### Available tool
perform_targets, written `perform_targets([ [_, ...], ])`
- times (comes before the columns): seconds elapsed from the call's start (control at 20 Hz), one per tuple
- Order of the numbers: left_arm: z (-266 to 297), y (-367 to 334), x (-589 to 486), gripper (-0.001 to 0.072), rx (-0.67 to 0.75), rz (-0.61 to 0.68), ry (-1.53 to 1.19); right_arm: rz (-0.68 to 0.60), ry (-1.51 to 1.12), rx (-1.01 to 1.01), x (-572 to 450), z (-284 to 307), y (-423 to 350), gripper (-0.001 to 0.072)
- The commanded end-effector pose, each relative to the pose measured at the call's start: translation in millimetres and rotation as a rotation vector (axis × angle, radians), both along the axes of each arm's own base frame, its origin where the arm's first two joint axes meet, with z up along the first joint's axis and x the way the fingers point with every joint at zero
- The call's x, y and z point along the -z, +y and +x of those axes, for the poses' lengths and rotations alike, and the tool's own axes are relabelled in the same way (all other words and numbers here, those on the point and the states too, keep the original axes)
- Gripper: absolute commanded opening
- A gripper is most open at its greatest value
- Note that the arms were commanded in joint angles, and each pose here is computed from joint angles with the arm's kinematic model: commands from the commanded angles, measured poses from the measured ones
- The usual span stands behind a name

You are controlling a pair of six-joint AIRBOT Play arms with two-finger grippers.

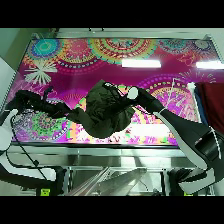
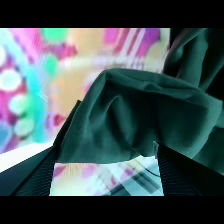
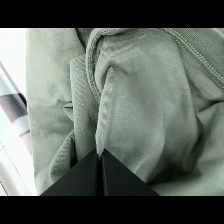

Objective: Fold the shirts.

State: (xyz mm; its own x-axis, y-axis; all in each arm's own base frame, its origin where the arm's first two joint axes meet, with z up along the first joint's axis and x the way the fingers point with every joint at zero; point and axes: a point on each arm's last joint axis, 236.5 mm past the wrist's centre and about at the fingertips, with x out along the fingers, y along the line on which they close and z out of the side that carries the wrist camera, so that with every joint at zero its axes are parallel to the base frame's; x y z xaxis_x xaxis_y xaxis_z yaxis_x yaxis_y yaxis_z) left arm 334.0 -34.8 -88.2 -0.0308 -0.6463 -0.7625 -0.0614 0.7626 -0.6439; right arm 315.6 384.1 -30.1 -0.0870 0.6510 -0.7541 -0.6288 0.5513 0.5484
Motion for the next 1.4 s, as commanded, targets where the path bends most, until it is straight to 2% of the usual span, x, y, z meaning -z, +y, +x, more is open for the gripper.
perform_targets([
  [0.0,-6,-7,6,0.0664,0.001,-0.048,0.049,0.002,-0.003,0.002,-1,1,0,0.0022],
  [0.25,0,-22,11,0.0650,0.035,-0.019,0.021,0.003,-0.005,0.004,-1,2,0,0.0022],
  [0.3,2,-28,14,0.0438,0.047,-0.007,0.009,0.003,-0.005,0.004,-1,2,0,0.0022],
  [0.35,1,-35,16,0.0058,0.069,-0.001,0.000,0.003,-0.005,0.004,-1,1,0,0.0022],
  [0.4,1,-42,16,0.0009,0.102,0.000,-0.013,0.004,-0.005,0.000,-4,1,0,0.0022],
  [0.5,5,-48,2,0.0009,0.134,-0.003,-0.038,0.018,-0.021,-0.001,-19,2,-6,0.0021],
  [0.65,30,-41,-57,0.0009,0.081,0.012,-0.206,0.087,-0.143,0.060,-90,24,-35,0.0021],
  [0.75,52,-46,-145,0.0009,0.017,-0.051,-0.447,0.178,-0.331,0.159,-177,48,-67,0.0021],
  [0.85,49,-52,-255,0.0009,0.002,-0.058,-0.746,0.293,-0.595,0.263,-284,51,-101,0.0021],
  [1.0,-14,-64,-415,0.0008,0.019,0.087,-1.222,0.480,-0.980,0.368,-433,-8,-150,0.0021],
  [1.15,-105,-67,-554,0.0007,-0.117,0.255,-1.704,0.595,-1.301,0.394,-523,-89,-193,0.0021],
  [1.25,-156,-62,-607,0.0007,-0.198,0.366,-1.904,0.639,-1.476,0.421,-561,-129,-217,0.0021],
  [1.35,-175,-61,-630,0.0007,-0.209,0.422,-1.978,0.632,-1.592,0.423,-579,-146,-229,0.0021],
])
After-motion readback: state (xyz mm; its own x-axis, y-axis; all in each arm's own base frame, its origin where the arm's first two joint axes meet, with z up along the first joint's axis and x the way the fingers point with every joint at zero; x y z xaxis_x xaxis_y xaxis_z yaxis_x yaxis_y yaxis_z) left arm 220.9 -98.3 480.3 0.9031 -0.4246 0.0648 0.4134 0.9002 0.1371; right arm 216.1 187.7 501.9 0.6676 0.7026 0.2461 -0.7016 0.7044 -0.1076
